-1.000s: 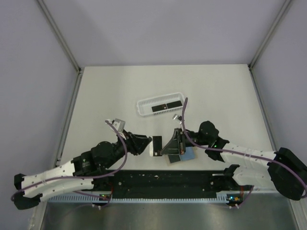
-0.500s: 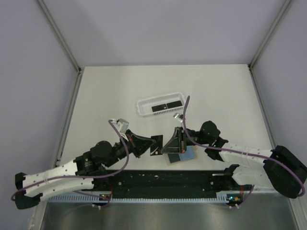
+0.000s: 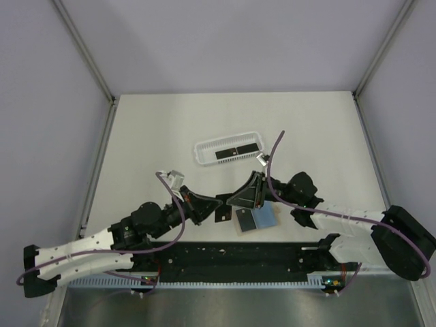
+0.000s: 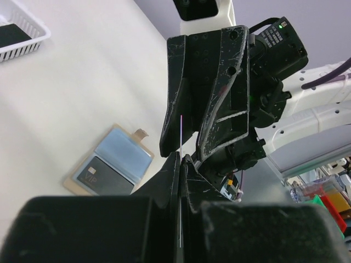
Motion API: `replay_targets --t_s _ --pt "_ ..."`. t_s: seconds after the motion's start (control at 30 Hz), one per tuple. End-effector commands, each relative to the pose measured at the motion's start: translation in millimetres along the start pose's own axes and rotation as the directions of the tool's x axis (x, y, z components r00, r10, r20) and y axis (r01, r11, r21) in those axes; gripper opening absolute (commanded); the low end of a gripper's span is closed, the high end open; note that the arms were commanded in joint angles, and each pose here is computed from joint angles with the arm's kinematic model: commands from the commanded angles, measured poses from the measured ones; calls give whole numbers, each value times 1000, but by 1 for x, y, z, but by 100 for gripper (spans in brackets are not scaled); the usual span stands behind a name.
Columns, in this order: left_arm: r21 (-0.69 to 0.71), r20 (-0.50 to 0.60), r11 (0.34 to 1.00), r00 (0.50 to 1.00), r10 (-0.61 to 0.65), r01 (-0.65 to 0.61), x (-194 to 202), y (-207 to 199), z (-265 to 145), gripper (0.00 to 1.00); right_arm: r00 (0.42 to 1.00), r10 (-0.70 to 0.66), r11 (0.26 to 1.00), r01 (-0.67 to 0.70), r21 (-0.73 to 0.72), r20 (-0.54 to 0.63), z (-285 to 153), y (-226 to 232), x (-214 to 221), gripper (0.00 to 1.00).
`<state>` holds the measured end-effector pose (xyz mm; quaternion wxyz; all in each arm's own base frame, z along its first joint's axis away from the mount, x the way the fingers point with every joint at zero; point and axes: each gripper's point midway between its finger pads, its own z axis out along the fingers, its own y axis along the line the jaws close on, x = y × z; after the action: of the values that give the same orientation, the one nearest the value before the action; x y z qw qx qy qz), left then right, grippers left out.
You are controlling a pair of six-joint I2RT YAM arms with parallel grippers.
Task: Put the credit cards into the card holder
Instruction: Pick up the credit card at the corner of the board.
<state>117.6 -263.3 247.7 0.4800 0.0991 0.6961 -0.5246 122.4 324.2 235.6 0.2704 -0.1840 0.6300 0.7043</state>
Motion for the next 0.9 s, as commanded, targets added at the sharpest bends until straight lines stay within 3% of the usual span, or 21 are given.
replay_targets --t_s 0.0,0.87 --pt "43 72 999 997 -31 28 -18 -12 -1 0 996 -47 996 52 -70 73 5 14 -19 33" --pt "14 140 1000 990 -21 19 -37 -12 3 0 1000 -15 995 18 -96 26 10 12 -12 31"
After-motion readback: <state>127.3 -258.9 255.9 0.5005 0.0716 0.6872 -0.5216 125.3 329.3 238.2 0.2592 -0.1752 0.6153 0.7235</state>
